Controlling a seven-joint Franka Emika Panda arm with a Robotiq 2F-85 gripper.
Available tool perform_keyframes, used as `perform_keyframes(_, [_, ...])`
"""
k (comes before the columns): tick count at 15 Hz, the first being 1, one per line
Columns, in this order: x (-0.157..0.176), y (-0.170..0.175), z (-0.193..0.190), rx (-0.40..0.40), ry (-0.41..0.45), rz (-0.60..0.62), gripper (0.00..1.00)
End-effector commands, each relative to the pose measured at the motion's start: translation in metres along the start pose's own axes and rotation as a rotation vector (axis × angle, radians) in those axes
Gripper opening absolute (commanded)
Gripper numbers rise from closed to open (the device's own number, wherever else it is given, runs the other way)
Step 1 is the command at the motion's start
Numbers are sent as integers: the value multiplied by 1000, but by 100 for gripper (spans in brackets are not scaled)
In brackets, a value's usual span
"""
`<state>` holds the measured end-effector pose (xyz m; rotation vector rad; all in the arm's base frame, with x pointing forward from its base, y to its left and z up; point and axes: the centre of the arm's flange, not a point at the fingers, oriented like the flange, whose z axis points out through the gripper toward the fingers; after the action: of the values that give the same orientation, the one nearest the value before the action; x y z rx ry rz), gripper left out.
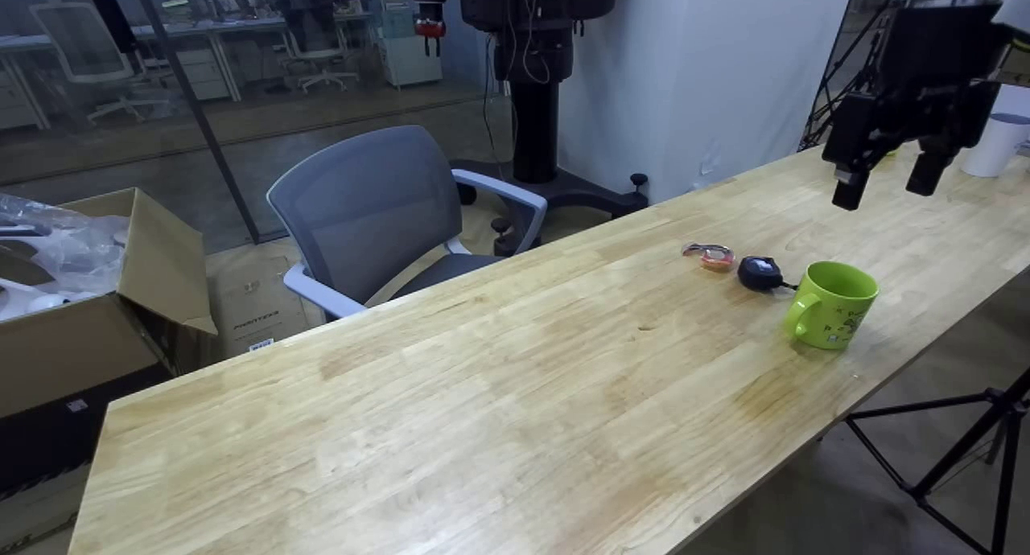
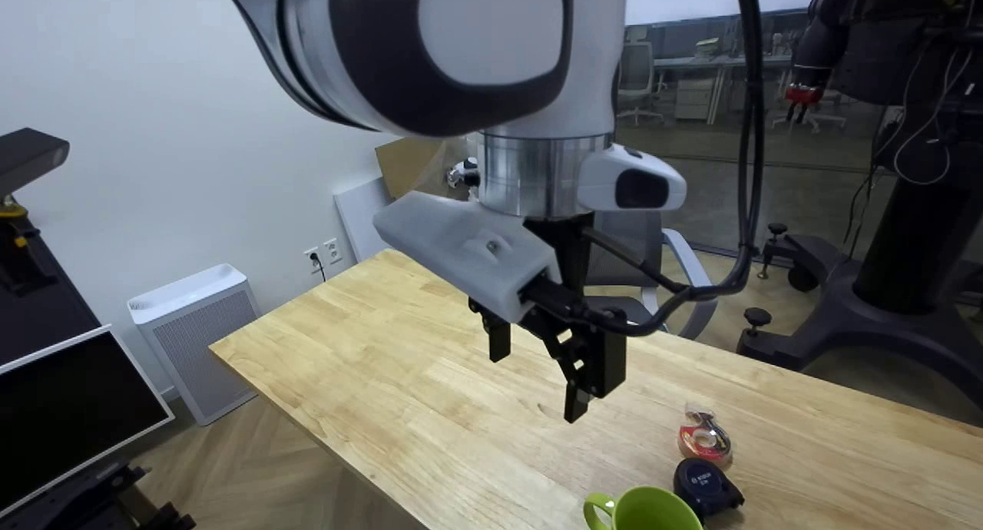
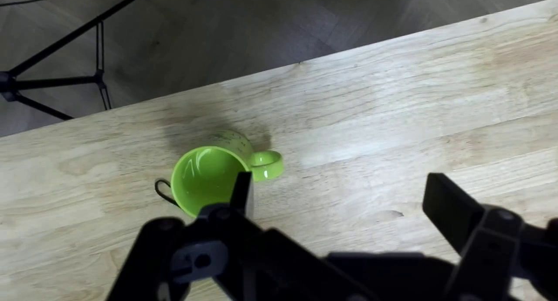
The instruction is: Move the mug slightly to the left
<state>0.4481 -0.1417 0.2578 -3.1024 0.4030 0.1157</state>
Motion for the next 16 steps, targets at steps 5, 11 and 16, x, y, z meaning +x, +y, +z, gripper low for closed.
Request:
perform_keyframes(5, [23, 14, 15, -8, -20, 145, 100])
perform_keyframes(11, [31, 14, 19, -10, 50, 211, 100])
perform_keyframes(16, [38, 14, 19, 16, 124, 198, 100])
